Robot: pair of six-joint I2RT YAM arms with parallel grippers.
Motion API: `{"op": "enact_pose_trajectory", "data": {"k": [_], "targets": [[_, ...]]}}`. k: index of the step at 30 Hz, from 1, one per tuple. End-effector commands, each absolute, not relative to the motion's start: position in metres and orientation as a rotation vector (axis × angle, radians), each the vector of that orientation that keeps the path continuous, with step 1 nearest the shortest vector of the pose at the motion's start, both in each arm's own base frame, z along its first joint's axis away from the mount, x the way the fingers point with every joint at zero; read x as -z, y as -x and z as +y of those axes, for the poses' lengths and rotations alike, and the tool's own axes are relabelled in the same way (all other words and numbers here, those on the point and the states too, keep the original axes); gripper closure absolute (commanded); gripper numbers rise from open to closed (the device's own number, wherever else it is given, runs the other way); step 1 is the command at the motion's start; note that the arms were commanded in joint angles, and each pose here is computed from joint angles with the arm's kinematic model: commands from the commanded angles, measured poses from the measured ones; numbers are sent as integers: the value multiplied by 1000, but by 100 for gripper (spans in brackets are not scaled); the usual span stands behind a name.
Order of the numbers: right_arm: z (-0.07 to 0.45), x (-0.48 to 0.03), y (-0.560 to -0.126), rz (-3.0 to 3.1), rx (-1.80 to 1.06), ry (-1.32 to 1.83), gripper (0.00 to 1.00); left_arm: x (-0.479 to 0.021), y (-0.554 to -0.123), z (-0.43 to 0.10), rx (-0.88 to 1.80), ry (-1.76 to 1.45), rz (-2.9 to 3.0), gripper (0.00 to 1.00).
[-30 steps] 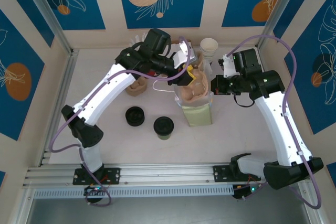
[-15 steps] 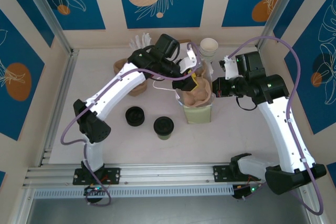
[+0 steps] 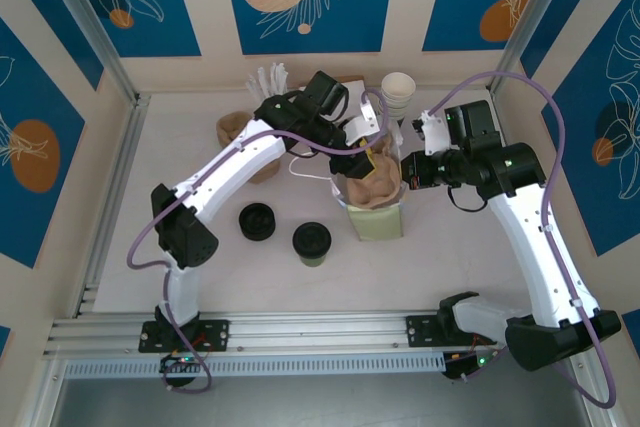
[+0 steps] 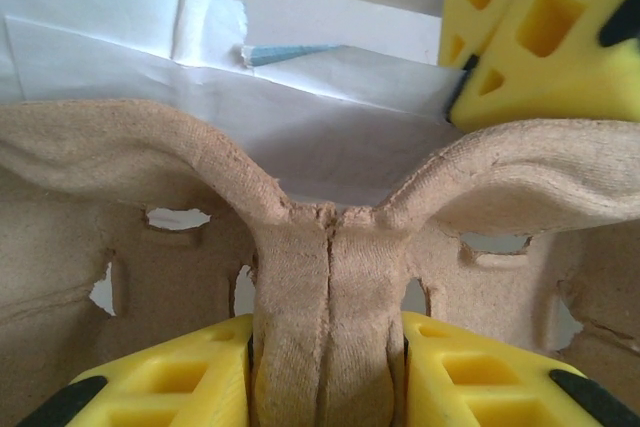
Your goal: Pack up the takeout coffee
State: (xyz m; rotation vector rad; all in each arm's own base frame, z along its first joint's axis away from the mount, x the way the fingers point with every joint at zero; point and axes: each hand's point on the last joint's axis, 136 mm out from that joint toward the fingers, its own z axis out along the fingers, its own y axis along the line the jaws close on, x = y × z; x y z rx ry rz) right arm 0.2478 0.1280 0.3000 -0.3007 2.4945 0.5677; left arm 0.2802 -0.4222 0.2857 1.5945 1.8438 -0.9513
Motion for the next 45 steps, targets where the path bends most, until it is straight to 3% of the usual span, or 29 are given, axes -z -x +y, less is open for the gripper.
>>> {"op": "enact_pose_trajectory", "data": {"k": [1,18,23,29,36,45], "targets": [[137,-305,-238,2452,-624,393,100,-286,-284,-421,929,-1616,1826,64],[145,-303,-227,2406,-664,512,97,-271,-302,-417,961,-1572,1893,64],[139,-312,-233,2402,-639,409,69,-261,-301,-418,979,-1577,1931,64],[128,-334,-234,2389,-630,231,50,-264,-302,-423,998,-1543,1942,64],[113,-339,-212,2455,-696,-60,49,-262,-310,-428,983,-1456,2009,64],[118,-306,-196,2505,-838,-258,53,-246,-320,-433,919,-1364,2122,64]]}}
